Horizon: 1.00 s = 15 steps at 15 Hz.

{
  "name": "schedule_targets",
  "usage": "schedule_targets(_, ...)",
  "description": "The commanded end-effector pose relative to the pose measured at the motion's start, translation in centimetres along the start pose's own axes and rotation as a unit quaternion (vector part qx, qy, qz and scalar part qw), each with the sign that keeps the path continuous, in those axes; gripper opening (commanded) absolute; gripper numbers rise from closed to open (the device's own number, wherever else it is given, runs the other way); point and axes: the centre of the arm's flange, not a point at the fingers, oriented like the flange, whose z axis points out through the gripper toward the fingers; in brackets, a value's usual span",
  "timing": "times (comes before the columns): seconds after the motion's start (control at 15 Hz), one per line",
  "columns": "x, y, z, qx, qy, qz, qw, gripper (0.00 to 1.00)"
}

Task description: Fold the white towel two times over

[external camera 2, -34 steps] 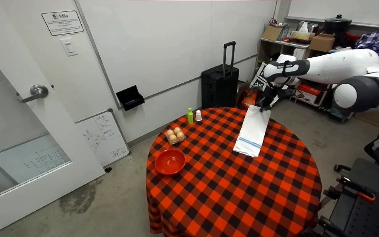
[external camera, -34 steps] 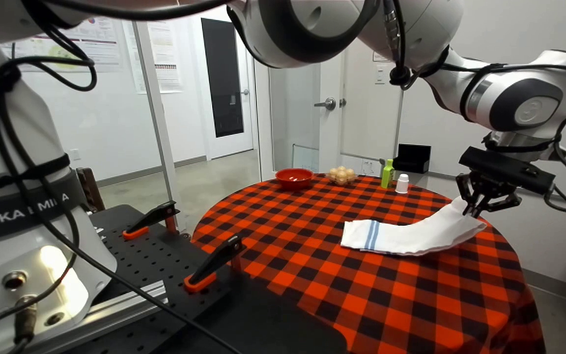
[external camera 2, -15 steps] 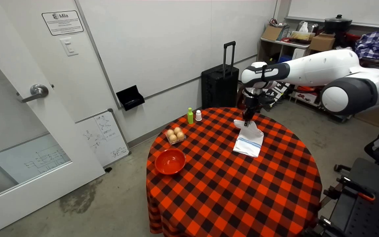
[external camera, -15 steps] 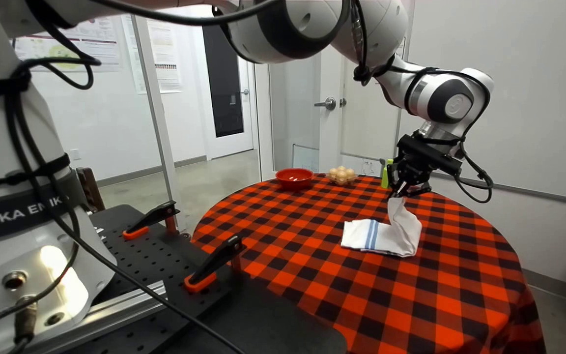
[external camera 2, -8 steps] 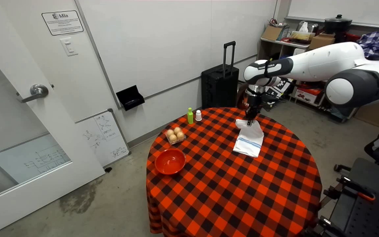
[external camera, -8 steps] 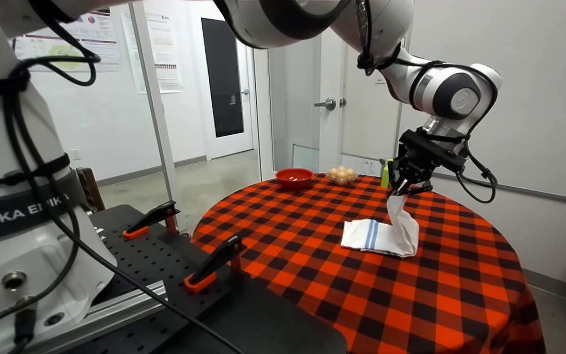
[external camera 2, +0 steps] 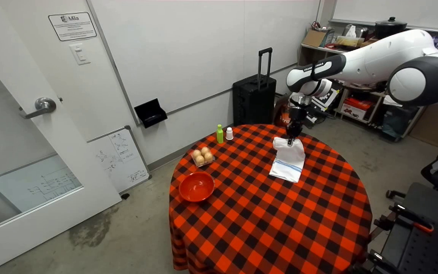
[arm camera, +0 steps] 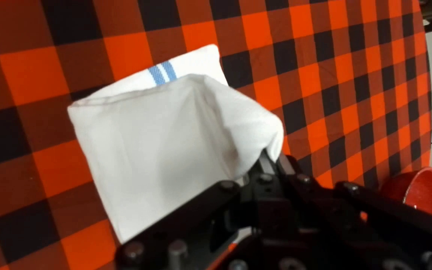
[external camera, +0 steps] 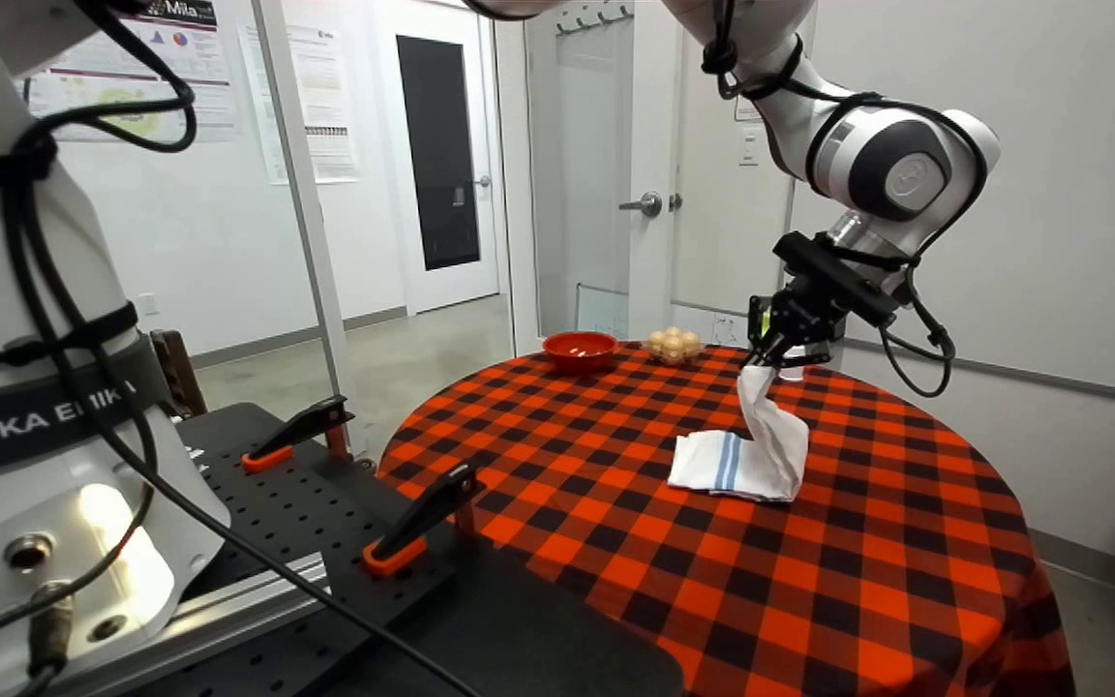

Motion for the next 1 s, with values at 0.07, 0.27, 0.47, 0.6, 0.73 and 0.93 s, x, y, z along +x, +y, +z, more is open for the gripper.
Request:
schedule_targets(0.07,-5.3,-2.4,2.5,0.019,-0.038,0.002,0.9991,0.01)
schedule_targets(0.27,-5.8,-3.7,4.7,0.033,-0.032,0.004,0.9989,0.01)
schedule_targets(0.47,-4.6,-5.3,5.9,0.039,-0.001,0.004,0.9992,0.01)
schedule_targets(0.6,-3.3,-6.0,6.3,0.039,0.027,0.005,0.9989,0.01)
schedule_targets(0.73,-2.1,-6.0,6.5,0.036,0.049,0.011,0.9981,0.01)
schedule_targets(0.93,-1.7,-5.5,6.7,0.020,0.067,0.010,0.9975,0.01)
